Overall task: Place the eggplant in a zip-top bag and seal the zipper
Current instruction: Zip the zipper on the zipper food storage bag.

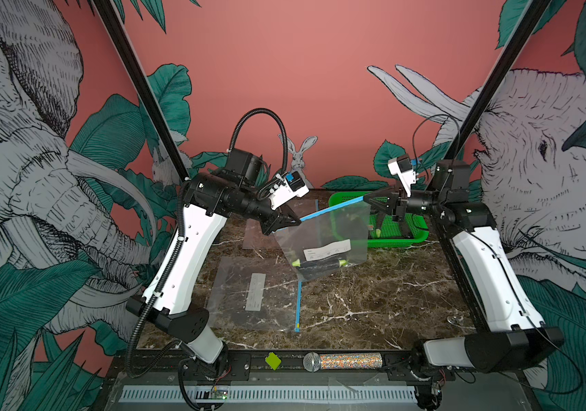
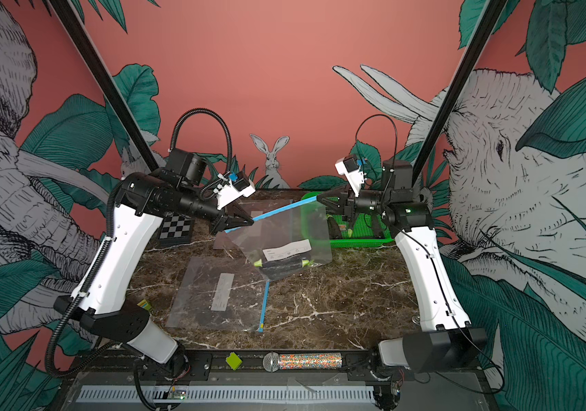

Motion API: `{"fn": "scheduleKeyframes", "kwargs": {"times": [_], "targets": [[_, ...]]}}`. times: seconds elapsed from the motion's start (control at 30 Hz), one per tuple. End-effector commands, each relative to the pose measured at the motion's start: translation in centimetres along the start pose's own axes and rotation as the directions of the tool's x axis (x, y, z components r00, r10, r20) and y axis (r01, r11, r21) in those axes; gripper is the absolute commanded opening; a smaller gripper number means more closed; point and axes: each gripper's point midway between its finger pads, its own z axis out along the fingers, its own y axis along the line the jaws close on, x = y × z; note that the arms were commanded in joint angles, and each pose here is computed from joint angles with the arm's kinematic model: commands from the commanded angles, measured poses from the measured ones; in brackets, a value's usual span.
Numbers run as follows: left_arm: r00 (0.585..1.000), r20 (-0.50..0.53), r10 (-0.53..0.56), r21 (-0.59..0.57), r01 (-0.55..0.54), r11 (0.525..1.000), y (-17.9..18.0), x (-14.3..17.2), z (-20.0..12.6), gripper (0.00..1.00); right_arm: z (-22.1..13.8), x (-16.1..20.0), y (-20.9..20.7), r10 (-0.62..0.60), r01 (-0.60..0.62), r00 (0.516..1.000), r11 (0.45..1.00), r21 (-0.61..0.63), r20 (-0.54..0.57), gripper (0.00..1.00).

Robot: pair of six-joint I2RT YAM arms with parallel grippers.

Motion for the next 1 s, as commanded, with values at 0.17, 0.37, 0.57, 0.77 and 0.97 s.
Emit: {"fn": "scheduleKeyframes", "kwargs": {"times": [0.17,0.37,0.57,0.77,0.97], "targets": [[0.999,-0.04,-0.019,-0.032,0.018,0.999,-1.1,1.3,-2.1,0.0,-1.7,-1.3,-1.3,-0.052,0.05,0.998,0.995,0.089,0.028,0.0],[0.999,-0.042,-0.015,-0.042,0.013,0.999,-0.9,1.2,-2.3,0.0,-2.3,-0.8,-1.8,-0.072,0.075,0.997,0.985,0.156,-0.024,0.0],[0.999,-0.043,-0.02,-0.04,0.018,0.999,-0.7,1.3,-2.2,0.0,-2.5,-0.7,-2.2,-0.07,0.075,0.997,0.98,0.184,-0.036,0.0],[0.999,-0.047,-0.025,-0.039,0.023,0.999,-0.4,1.3,-2.1,0.0,-3.1,-0.4,-2.6,-0.066,0.075,0.997,0.97,0.23,-0.047,0.0],[0.999,-0.042,-0.02,-0.033,0.019,0.999,-0.2,1.1,-1.9,0.01,-3.9,0.0,-3.0,-0.05,0.062,0.998,0.96,0.273,-0.049,0.0]]}}
